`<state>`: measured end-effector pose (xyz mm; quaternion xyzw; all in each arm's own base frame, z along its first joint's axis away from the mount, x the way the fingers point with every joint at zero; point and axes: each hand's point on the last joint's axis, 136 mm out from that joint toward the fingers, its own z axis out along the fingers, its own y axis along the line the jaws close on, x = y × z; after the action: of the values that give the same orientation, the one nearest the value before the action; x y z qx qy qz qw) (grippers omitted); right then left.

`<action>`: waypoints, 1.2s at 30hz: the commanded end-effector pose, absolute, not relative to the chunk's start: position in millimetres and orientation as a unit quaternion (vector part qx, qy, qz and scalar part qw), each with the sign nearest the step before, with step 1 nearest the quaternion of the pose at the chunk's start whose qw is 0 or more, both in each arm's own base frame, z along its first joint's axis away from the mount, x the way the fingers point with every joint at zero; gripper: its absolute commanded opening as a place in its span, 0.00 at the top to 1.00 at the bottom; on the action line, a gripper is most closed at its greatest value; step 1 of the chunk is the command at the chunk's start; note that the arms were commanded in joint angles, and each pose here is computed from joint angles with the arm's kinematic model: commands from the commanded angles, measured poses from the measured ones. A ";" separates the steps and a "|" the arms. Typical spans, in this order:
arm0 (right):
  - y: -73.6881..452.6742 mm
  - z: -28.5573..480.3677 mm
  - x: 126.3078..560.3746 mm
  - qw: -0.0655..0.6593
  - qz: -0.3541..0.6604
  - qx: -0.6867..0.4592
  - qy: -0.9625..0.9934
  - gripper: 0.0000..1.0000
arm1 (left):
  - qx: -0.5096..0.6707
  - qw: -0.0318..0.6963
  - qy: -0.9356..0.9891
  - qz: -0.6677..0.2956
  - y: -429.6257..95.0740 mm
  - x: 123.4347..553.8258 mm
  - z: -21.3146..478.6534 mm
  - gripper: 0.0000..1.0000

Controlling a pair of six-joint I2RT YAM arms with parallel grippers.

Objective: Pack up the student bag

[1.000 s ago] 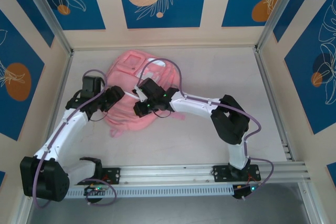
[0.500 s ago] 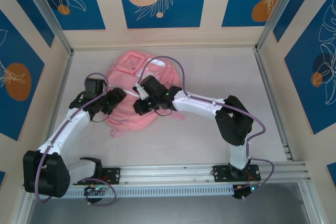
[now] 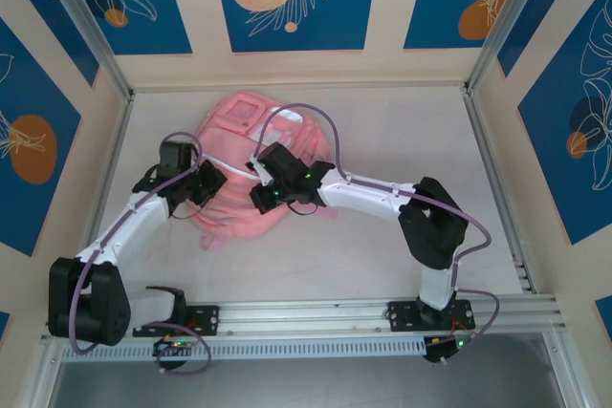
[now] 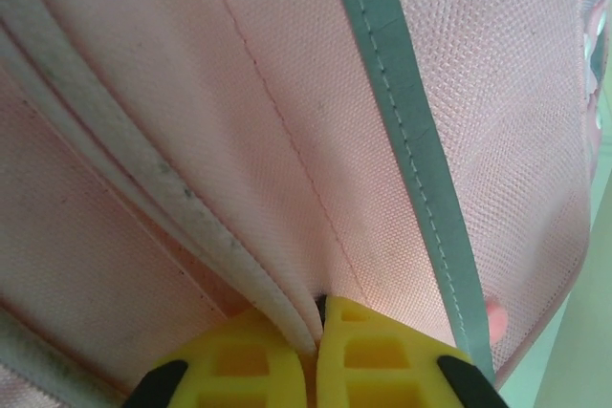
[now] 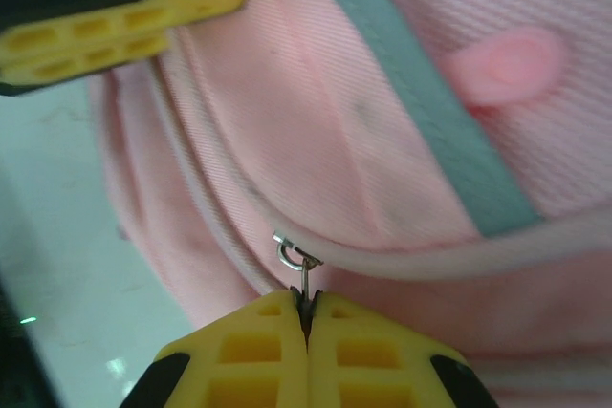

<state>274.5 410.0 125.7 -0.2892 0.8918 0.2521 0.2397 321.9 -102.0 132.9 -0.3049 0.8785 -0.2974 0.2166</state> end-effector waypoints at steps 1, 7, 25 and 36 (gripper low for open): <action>351.4 121.0 309.2 0.296 0.113 -0.261 0.912 1.00 | -0.289 0.240 0.884 -0.280 -93.3 326.0 132.9 0.97; 319.5 123.4 337.0 0.301 0.090 -0.195 0.929 1.00 | -0.285 0.239 0.886 -0.276 -92.5 322.7 129.8 0.98; 258.1 124.5 355.6 0.267 0.100 -0.042 0.958 1.00 | -0.154 0.216 0.901 -0.344 -170.7 359.6 144.7 0.98; 221.5 136.9 372.0 0.296 0.084 -0.015 0.951 0.69 | -0.122 0.217 0.906 -0.343 -219.5 406.3 146.2 0.70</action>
<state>371.3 251.2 121.0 -0.0378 0.9536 0.1207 0.2731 394.7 -223.1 134.2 -0.1303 0.9044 -0.3574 0.1931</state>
